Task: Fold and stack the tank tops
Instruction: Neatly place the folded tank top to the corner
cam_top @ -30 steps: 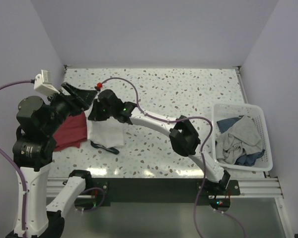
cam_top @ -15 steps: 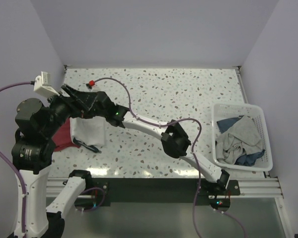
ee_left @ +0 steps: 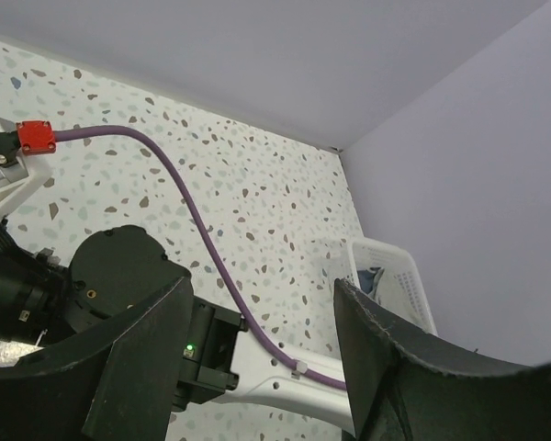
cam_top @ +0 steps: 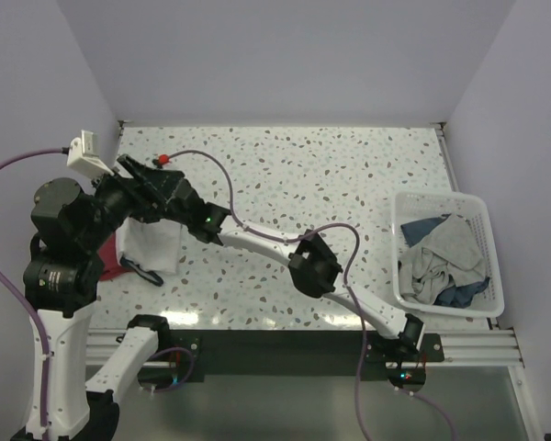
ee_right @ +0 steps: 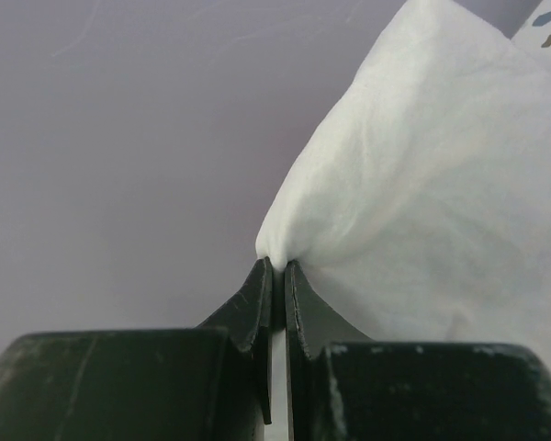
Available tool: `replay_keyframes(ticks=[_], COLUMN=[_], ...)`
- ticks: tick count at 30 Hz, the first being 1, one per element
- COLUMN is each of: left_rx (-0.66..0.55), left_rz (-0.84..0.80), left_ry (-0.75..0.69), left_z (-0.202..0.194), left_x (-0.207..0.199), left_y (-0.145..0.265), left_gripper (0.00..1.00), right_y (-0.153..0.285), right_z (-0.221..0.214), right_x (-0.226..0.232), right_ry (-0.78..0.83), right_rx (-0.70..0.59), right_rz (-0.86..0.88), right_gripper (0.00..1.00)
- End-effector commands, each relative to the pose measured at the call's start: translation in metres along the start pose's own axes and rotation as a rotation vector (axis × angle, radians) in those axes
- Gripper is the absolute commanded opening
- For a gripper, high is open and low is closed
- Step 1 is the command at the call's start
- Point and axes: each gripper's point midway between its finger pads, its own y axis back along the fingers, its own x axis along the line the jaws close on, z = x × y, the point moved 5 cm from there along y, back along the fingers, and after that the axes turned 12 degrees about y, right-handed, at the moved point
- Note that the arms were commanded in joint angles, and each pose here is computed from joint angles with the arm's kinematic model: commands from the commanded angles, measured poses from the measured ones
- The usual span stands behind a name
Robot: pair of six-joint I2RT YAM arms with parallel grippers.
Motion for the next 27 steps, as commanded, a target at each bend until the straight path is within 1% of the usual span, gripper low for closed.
replay_keyframes(ticks=[1, 9, 16, 18, 19, 21, 22, 24, 25, 27], left_rx=[0.015, 0.023, 0.023, 0.022, 0.022, 0.022, 0.022, 0.024, 0.024, 0.025], left_rz=[-0.028, -0.033, -0.038, -0.036, -0.036, -0.036, -0.036, -0.032, -0.032, -0.032], left_ry=[-0.026, -0.023, -0.023, -0.022, -0.024, -0.024, -0.024, -0.022, -0.022, -0.021], left_z=[-0.001, -0.003, -0.004, -0.004, -0.004, -0.004, -0.004, -0.005, -0.005, -0.006], left_x=[-0.002, -0.001, -0.001, -0.001, -0.001, -0.001, -0.001, 0.001, 0.001, 0.002], left_y=[-0.003, -0.003, -0.001, -0.001, -0.001, -0.001, 0.000, -0.001, -0.001, -0.002], left_gripper=[0.68, 0.67, 0.67, 0.67, 0.67, 0.67, 0.67, 0.67, 0.67, 0.67], right_y=[-0.003, -0.012, -0.019, -0.021, -0.021, -0.023, -0.023, -0.022, -0.022, -0.020], right_z=[0.025, 0.007, -0.015, -0.024, -0.026, -0.029, -0.031, -0.026, -0.025, -0.018], right_x=[0.025, 0.029, 0.025, 0.021, 0.022, 0.021, 0.022, 0.025, 0.026, 0.029], right_ry=[-0.005, -0.030, -0.047, -0.048, -0.051, -0.055, -0.053, -0.041, -0.039, -0.018], right_rx=[-0.127, -0.150, -0.165, -0.163, -0.164, -0.169, -0.171, -0.182, -0.184, -0.192], right_rz=[0.077, 0.126, 0.106, 0.094, 0.095, 0.096, 0.096, 0.099, 0.097, 0.096], right_gripper=[0.00, 0.00, 0.00, 0.07, 0.20, 0.38, 0.53, 0.62, 0.68, 0.73])
